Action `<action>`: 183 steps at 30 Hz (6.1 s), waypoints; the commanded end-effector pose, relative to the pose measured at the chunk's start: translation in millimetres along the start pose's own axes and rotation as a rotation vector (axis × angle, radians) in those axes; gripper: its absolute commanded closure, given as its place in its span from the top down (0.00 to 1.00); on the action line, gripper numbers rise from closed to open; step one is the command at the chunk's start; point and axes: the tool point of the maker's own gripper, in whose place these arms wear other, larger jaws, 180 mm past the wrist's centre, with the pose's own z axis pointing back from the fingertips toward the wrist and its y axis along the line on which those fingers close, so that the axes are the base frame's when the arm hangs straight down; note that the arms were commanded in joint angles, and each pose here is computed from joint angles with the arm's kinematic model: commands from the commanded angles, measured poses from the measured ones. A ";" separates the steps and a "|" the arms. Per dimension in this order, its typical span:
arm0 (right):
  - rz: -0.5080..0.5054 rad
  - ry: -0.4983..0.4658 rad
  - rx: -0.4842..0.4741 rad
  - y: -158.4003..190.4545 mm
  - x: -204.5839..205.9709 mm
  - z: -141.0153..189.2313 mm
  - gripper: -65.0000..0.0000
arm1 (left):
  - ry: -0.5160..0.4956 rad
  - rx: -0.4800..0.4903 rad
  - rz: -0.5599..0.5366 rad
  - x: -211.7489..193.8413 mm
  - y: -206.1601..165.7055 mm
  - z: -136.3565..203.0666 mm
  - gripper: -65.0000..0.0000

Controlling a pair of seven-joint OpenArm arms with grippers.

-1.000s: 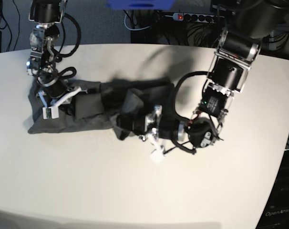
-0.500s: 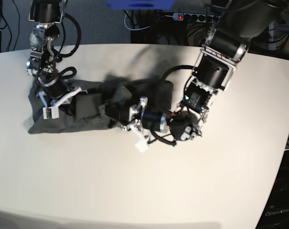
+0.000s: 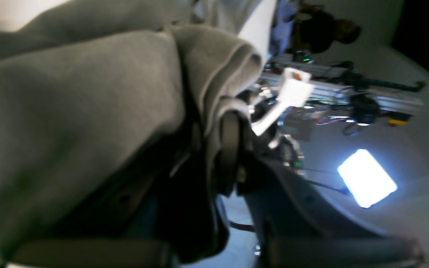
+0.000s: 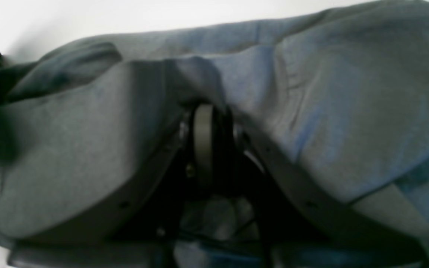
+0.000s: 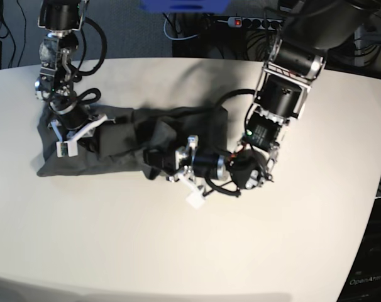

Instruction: Fold the T-shirt properly

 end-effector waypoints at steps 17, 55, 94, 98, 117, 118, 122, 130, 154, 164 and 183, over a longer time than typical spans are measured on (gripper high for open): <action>0.091 0.482 -0.003 10.2 -117.1 20.8 0.10 | -0.036 -0.017 -0.032 17.5 -10.6 12.2 0.43; 0.097 0.455 0.001 11.1 -115.0 19.6 0.10 | -0.072 -0.124 0.103 14.7 5.9 61.9 0.28; 0.249 0.261 -0.151 -22.4 -4.8 55.6 0.11 | 0.033 0.520 -0.037 10.1 122.6 101.2 0.03; 0.289 0.241 -0.167 -26.2 13.5 61.9 0.11 | 0.029 0.540 -0.033 10.5 128.3 110.1 0.03; 0.408 0.113 -0.201 -24.6 76.1 85.5 0.11 | 0.034 0.555 -0.013 2.6 139.1 118.7 0.03; 0.422 0.115 -0.208 -28.4 77.8 86.8 0.11 | 0.035 0.558 -0.014 2.5 139.5 119.0 0.03; 0.494 0.116 -0.243 -48.4 91.6 93.4 0.12 | 0.030 0.571 -0.009 2.7 143.5 126.1 0.03; 0.506 0.078 -0.313 -85.1 126.8 107.7 0.51 | 0.033 0.601 0.016 -6.1 157.7 140.7 0.03; 0.166 0.148 -0.326 -105.0 91.8 105.7 0.77 | 0.043 0.603 0.032 -15.0 163.8 140.3 0.03; 0.020 0.197 -0.344 -105.1 76.9 107.4 0.78 | 0.044 0.608 0.031 -15.1 164.4 140.8 0.03; -0.387 0.134 -0.038 -115.9 69.7 92.2 0.77 | 0.044 0.612 0.037 -16.1 165.8 141.7 0.03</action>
